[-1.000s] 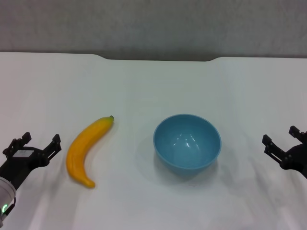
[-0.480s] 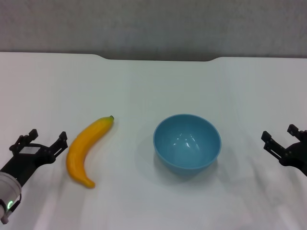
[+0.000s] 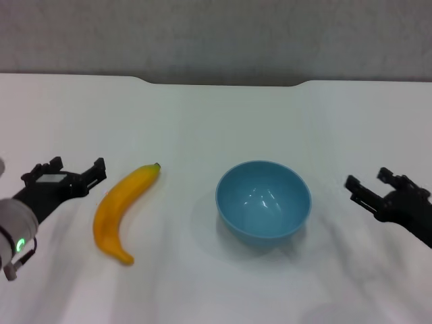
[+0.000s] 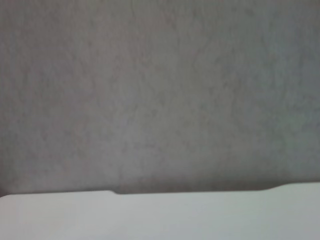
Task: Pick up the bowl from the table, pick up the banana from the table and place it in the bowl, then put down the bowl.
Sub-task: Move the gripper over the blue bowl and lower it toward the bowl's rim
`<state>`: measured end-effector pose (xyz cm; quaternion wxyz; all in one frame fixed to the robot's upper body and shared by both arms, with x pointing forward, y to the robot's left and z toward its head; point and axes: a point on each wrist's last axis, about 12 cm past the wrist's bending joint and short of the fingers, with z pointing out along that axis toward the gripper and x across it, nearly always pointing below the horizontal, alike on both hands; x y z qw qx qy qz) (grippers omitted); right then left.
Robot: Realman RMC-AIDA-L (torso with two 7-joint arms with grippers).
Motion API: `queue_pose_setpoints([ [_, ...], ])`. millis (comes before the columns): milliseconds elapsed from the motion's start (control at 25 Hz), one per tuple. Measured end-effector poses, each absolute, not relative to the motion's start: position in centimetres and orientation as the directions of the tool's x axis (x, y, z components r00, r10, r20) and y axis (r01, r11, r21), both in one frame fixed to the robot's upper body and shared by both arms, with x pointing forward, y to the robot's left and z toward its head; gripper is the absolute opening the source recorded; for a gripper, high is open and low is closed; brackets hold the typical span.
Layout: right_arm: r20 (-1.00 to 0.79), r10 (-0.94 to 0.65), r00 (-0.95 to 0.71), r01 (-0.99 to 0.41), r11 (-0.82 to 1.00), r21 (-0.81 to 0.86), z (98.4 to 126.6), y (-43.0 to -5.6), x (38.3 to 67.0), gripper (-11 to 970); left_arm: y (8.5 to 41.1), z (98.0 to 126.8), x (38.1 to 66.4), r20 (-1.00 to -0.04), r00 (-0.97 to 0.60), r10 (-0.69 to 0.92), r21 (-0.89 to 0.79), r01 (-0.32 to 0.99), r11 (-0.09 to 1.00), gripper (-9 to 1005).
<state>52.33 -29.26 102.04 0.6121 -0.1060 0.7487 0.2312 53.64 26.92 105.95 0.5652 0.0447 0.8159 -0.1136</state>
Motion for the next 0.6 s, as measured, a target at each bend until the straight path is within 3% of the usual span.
queue_pose_setpoints([
  [200, -0.931, 0.102, -0.351, -0.453, 0.852, 0.264, 103.5, -29.1, 54.1, 851, 26.0, 107.9, 53.9, -0.912, -0.408, -0.048, -0.128, 0.171, 0.977, 883],
  [600, -0.904, -0.045, -0.425, -0.478, 0.859, 0.182, 108.3, -27.1, 56.5, 850, 25.2, 110.6, 54.8, -0.852, -0.524, 0.010, -0.056, 0.109, 0.992, 884],
])
